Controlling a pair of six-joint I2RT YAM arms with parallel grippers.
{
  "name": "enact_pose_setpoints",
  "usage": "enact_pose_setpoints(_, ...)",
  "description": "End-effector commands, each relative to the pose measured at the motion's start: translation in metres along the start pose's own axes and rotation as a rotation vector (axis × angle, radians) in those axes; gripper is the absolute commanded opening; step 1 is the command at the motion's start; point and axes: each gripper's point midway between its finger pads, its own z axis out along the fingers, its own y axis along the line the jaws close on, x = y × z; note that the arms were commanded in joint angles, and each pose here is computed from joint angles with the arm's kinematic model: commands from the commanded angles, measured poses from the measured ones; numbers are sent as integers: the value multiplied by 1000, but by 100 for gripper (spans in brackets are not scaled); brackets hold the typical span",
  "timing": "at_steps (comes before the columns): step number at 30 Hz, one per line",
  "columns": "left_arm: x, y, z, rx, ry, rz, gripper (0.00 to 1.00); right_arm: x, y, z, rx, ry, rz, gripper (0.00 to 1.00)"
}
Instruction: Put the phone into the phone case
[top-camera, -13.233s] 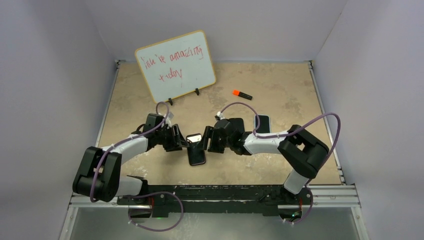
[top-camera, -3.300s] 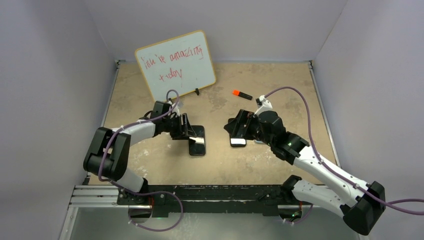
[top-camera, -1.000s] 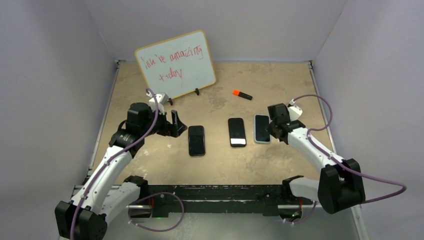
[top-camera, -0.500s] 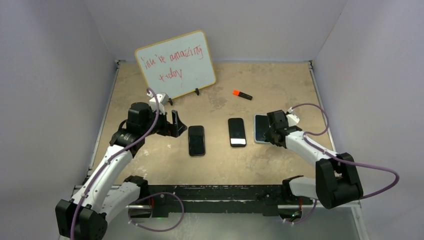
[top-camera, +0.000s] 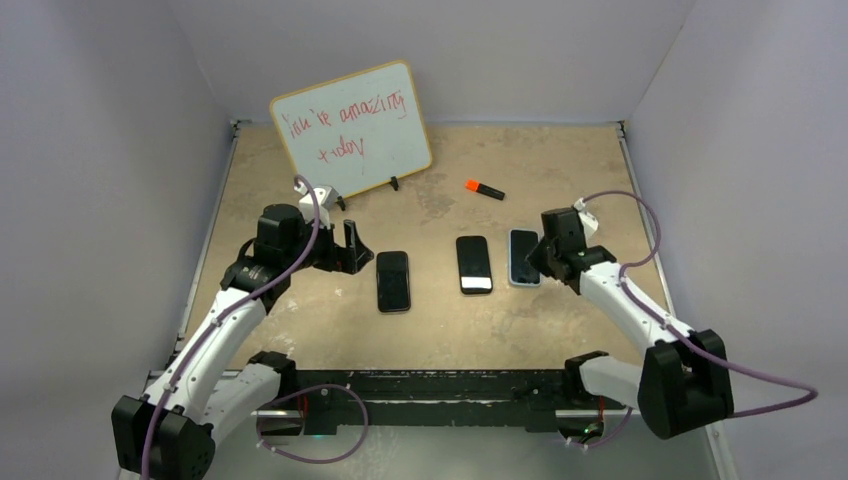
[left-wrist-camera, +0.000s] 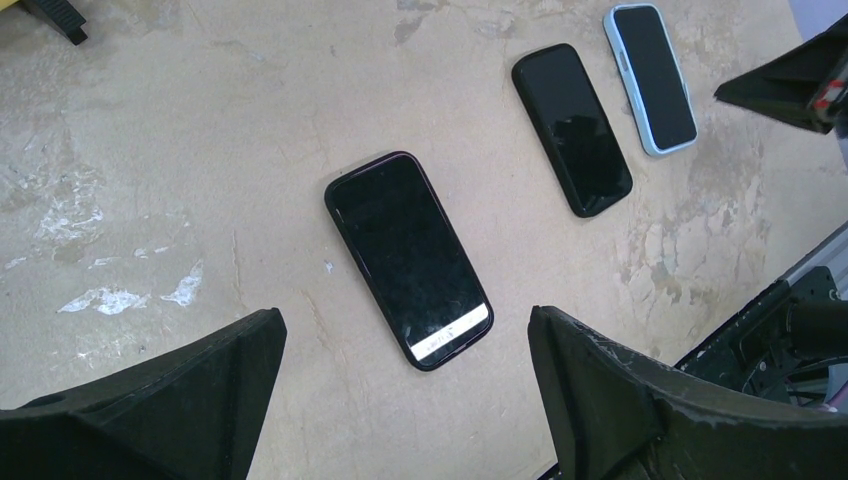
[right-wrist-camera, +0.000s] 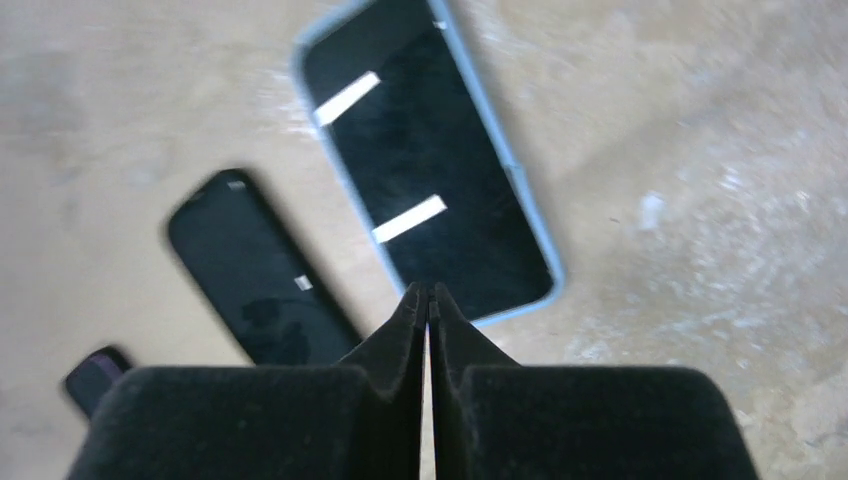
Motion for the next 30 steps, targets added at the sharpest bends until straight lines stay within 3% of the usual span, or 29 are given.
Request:
enact_pose_setpoints(1,-16,-4,-4,12,-28,35,96,-29,54,-39,-238,-27,-116,8)
enact_pose_setpoints(3,-24,-7,-7,11,-40,40,96,-34,73,-55,-335,-28,-183,19)
enact_pose_setpoints(6,-41,-17,-14,32,-71,32,96,-38,92,-81,-451,-22,-226,45)
enact_pose_setpoints(7,-47,-21,-17,47,-84,28,96,-40,98,-91,-494,-32,-239,57)
enact_pose_setpoints(9,-59,-30,-23,70,-117,19,96,-48,107,-112,-562,-67,-256,92)
enact_pose_setpoints(10,-64,-33,-25,79,-133,15,96,-52,111,-124,-594,-88,-263,98)
enact_pose_setpoints(18,-99,-51,-48,99,-223,-6,97,-79,123,-185,-736,-245,-264,99)
enact_pose_setpoints(30,-106,-51,-59,77,-283,-15,97,-67,129,-200,-852,-227,-249,99)
